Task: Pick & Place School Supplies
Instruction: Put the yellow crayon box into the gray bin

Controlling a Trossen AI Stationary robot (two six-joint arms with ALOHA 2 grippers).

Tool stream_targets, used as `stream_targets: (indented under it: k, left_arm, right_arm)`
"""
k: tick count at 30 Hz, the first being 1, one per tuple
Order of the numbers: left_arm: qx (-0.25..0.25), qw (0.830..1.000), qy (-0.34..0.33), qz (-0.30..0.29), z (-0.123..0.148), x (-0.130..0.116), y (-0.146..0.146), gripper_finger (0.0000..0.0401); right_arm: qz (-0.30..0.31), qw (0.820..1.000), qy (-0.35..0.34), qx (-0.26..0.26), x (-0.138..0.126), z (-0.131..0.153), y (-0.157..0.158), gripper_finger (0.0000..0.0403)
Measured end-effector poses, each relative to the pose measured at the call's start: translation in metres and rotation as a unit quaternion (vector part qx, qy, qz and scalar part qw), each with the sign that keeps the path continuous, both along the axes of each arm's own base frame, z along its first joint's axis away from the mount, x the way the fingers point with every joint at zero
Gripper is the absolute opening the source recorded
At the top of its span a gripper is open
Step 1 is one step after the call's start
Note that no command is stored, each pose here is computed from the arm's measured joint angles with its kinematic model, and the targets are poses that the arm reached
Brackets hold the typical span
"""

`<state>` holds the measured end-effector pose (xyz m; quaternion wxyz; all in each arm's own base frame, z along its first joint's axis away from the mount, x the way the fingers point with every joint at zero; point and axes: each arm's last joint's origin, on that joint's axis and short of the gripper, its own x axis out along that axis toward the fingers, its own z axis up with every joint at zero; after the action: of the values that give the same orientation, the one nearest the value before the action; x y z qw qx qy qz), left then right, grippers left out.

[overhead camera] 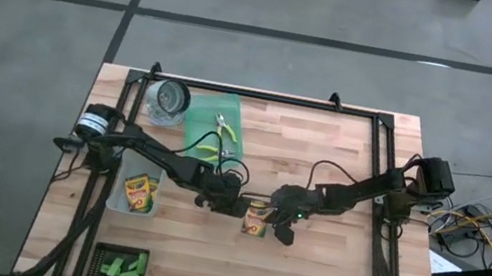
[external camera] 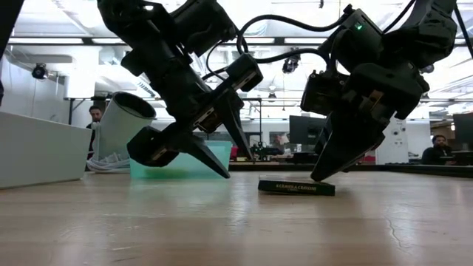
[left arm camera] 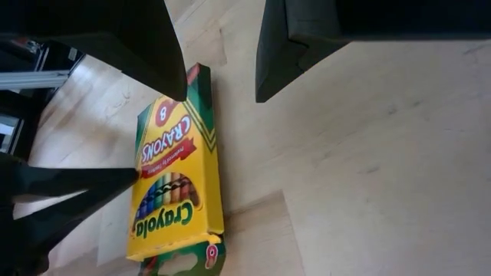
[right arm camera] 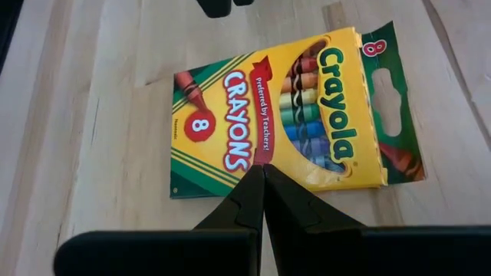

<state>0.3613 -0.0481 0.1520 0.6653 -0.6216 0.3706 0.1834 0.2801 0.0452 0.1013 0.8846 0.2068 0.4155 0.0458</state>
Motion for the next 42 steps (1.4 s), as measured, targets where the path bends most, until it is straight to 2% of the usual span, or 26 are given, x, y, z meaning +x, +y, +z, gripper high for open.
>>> stream_targets:
  k: [4, 8, 27, 37, 42]
  left_arm:
    - [0.018, 1.000, -0.002, 0.019, -0.001, 0.001, 0.002, 0.0161]
    - [0.012, 0.999, -0.003, 0.039, -0.006, 0.004, 0.004, 0.0161]
    - [0.005, 0.998, -0.035, 0.044, -0.009, 0.011, 0.007, 0.0161]
    - [0.026, 0.997, -0.044, 0.055, -0.009, 0.012, 0.010, 0.0161]
    - [0.068, 0.996, -0.055, 0.020, -0.008, 0.013, 0.010, 0.0161]
  right_arm:
    - [0.000, 1.000, 0.002, 0.000, 0.000, 0.000, 0.000, 0.0008]
    - [0.000, 1.000, 0.003, -0.001, -0.001, -0.001, 0.000, 0.0008]
    - [0.000, 1.000, 0.006, -0.004, -0.002, -0.002, 0.000, 0.0008]
    - [-0.005, 1.000, 0.005, -0.012, -0.001, -0.002, -0.001, 0.0008]
    - [-0.005, 1.000, 0.005, -0.012, -0.002, -0.002, -0.001, 0.0008]
